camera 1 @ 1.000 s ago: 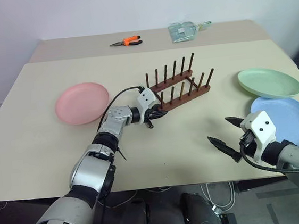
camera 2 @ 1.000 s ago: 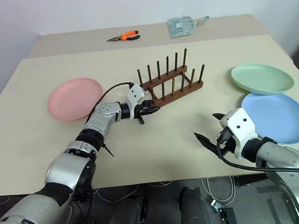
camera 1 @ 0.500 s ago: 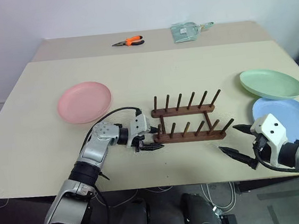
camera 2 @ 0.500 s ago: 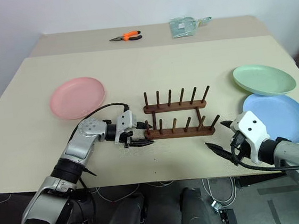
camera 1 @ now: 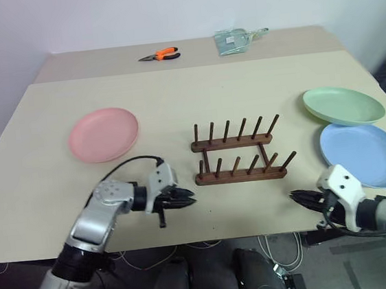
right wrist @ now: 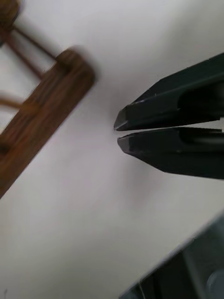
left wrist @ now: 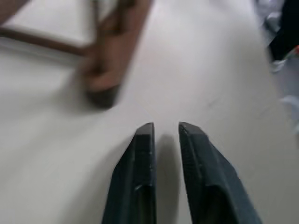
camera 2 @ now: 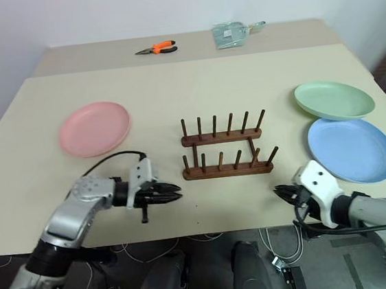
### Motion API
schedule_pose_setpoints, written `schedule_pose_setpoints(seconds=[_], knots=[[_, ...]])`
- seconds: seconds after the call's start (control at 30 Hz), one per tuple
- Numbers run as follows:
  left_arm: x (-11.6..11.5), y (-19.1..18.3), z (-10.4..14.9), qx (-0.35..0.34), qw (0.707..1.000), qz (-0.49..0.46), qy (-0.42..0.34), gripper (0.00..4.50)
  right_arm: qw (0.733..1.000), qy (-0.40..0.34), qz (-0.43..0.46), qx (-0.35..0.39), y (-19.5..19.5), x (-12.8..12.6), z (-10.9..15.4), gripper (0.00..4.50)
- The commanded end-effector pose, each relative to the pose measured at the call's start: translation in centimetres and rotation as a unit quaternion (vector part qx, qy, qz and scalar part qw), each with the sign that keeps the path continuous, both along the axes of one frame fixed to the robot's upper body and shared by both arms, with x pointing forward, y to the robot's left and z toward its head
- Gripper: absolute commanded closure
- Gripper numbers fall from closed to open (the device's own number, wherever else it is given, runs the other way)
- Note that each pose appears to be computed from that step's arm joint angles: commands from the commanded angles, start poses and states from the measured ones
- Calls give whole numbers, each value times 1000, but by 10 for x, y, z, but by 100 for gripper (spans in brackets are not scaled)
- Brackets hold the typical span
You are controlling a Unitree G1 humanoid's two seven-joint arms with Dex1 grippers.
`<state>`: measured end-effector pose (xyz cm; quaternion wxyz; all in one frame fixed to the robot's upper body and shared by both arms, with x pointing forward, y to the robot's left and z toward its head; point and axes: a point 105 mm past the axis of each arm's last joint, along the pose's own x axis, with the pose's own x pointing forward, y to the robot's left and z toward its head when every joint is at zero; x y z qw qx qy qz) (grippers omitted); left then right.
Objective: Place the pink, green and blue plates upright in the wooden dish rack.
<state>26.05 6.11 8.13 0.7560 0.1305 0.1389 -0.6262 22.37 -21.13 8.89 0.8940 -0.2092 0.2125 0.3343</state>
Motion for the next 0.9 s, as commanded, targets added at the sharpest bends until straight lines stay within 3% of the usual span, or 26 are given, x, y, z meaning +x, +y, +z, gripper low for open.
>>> schedule_pose_setpoints(seconds=[0.03, 0.23, 0.4, 0.53, 0.57, 0.63, 0.7, 0.8, 0.83, 0.9], knots=[[14, -19, 4, 2, 997, 47, -55, 342, 999, -29, -22, -30, -1, 17, -8, 450], [62, -20, -10, 36, 973, 205, -103, 342, 989, -101, -73, -77, -5, 67, -8, 450], [73, -19, -8, 27, 969, 226, -100, 342, 982, -148, -93, -79, -4, 100, 4, 450], [79, -12, -10, 37, 964, 237, -113, 342, 984, -146, -85, -61, -3, 107, 9, 450], [80, -9, -8, 31, 963, 243, -108, 347, 987, -138, -74, -48, 0, 105, 10, 426], [79, 3, 3, 4, 963, 249, -103, 292, 991, -128, -39, -17, 12, 96, 17, 371], [83, 28, 31, -57, 952, 281, -103, 218, 992, -127, 1, 5, 25, 85, 25, 281], [116, 117, 83, -120, 860, 473, -147, 71, 991, -122, 48, 16, 42, 72, 30, 131], [121, 138, 92, -132, 834, 515, -148, 21, 991, -119, 55, 18, 44, 70, 30, 126], [128, 192, 110, -133, 746, 632, -162, 9, 991, -110, 73, 21, 51, 67, 27, 126]])
